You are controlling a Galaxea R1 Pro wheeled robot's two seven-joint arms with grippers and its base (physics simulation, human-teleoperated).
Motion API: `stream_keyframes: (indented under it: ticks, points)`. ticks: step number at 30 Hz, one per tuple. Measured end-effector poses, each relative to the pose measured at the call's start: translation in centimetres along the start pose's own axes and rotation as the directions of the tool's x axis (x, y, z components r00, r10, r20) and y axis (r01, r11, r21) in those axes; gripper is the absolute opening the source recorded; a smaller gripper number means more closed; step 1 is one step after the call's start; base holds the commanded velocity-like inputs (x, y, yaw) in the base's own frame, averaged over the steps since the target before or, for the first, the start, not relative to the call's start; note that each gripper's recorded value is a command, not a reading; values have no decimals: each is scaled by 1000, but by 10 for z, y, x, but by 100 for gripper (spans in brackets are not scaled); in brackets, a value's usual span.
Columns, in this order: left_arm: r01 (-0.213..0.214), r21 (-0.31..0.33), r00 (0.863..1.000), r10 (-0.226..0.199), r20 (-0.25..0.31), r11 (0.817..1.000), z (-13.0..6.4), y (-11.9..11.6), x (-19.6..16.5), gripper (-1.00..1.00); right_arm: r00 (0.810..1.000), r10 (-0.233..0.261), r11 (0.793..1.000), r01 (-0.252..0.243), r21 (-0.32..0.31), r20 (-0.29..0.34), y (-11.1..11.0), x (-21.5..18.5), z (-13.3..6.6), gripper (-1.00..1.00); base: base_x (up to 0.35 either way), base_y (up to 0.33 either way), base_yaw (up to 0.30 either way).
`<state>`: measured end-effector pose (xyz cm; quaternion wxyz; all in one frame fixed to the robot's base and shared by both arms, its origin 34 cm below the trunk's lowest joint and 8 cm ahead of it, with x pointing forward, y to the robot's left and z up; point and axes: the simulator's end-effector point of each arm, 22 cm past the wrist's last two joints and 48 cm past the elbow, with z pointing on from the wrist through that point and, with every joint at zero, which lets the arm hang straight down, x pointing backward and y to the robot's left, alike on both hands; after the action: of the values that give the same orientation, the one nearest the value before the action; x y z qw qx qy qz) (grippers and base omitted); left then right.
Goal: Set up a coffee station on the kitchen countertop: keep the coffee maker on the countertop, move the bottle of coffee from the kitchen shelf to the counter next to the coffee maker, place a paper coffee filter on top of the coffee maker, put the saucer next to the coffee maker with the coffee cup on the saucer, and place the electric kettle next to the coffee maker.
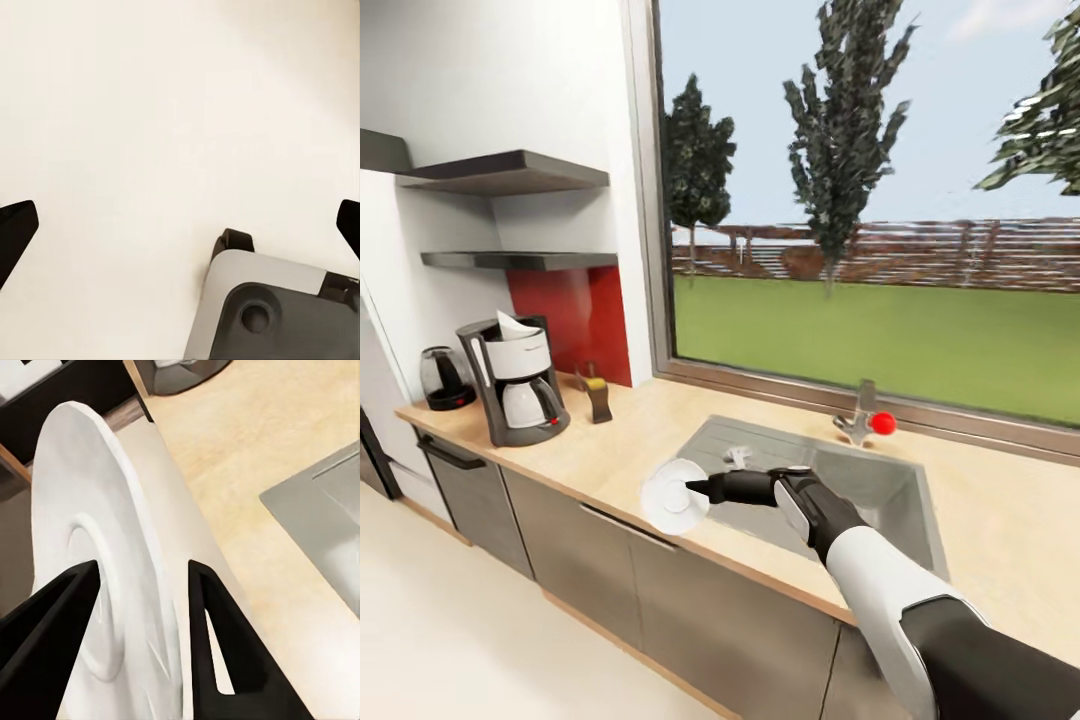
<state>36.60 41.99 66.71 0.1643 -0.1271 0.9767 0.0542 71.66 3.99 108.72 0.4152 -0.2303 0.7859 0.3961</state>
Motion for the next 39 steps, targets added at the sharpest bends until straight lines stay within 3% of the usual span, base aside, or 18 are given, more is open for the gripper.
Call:
stream_keyframes:
  ticks: [16,36,39]
  points:
    - [-2,-1,1000,2,-15,1000,2,-1,6,100,1000,16,1000,-16,-1,-6,-5,6,3,-100,247,256,234]
    - [-3,4,1000,3,-16,1000,2,-5,7,100,1000,23,1000,-23,12,-9,-12,9,1,-100,213,270,7]
    - [-3,4,1000,3,-16,1000,2,-5,7,100,999,42,999,-42,13,12,-14,3,-1,-100,244,248,0]
